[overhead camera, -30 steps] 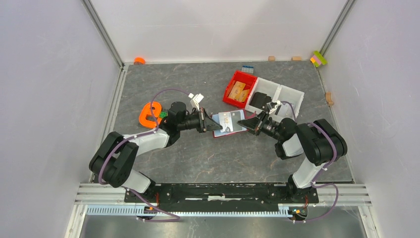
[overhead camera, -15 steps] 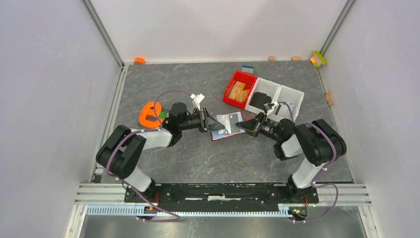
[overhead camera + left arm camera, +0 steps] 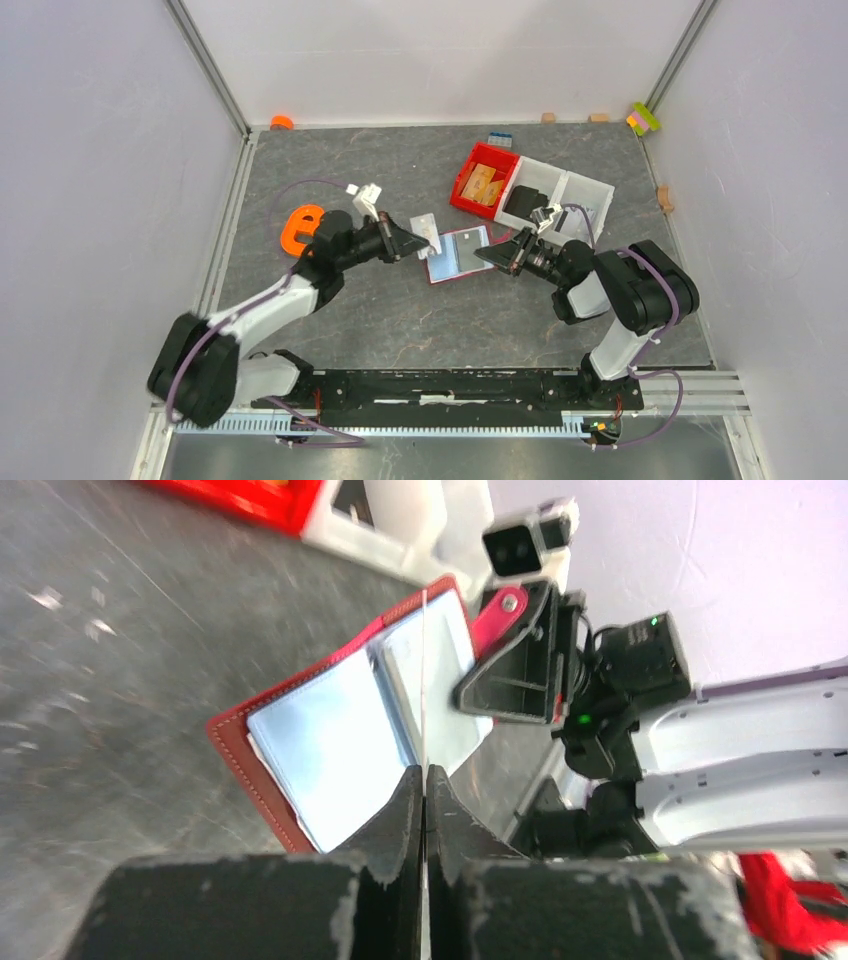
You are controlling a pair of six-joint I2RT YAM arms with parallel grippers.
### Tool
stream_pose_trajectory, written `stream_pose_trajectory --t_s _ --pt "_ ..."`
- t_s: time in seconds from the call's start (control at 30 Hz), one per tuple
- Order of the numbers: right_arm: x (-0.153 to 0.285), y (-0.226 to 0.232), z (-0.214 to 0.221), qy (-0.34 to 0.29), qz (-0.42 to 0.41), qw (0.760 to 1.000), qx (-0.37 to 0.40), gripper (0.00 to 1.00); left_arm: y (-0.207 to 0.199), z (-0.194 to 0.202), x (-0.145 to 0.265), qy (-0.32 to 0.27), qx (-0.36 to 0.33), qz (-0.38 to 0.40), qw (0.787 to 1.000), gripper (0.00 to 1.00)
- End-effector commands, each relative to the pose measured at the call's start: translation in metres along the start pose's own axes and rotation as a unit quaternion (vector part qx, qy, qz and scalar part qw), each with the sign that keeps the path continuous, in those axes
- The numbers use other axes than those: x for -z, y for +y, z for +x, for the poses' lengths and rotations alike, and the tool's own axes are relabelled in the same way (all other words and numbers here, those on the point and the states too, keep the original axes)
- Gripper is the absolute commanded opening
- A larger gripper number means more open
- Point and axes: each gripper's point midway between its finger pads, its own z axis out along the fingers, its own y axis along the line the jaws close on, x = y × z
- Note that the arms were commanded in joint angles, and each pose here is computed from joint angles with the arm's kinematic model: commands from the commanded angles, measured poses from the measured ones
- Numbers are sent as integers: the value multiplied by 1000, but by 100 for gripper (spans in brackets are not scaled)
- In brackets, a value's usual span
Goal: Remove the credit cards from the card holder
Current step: Remove the credit card from the card holder, then place the credit card in the storage box.
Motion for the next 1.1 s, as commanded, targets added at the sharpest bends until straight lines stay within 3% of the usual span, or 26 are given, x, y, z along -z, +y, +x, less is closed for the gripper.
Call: stream_pose_trajectory --t_s 0.0,0.1,0.43,0.7,0.9,1.07 --pt "-2 33 -8 -30 -69 988 135 2 14 -32 34 -105 -79 -82 988 2" --pt "-10 12 -5 -19 -29 989 146 5 9 -38 46 -134 -91 -83 983 2" --pt "-31 -44 10 36 89 979 179 12 3 -32 36 -111 -84 -57 989 2" --pt "-26 -71 1 42 183 960 206 51 2 -33 39 -116 -86 -55 988 2" --pt "-1 -63 -38 -23 276 920 276 80 0 -30 35 -107 -79 -47 990 3" --pt "22 -41 -63 -88 312 893 312 98 -3 -28 31 -98 -74 -32 992 3"
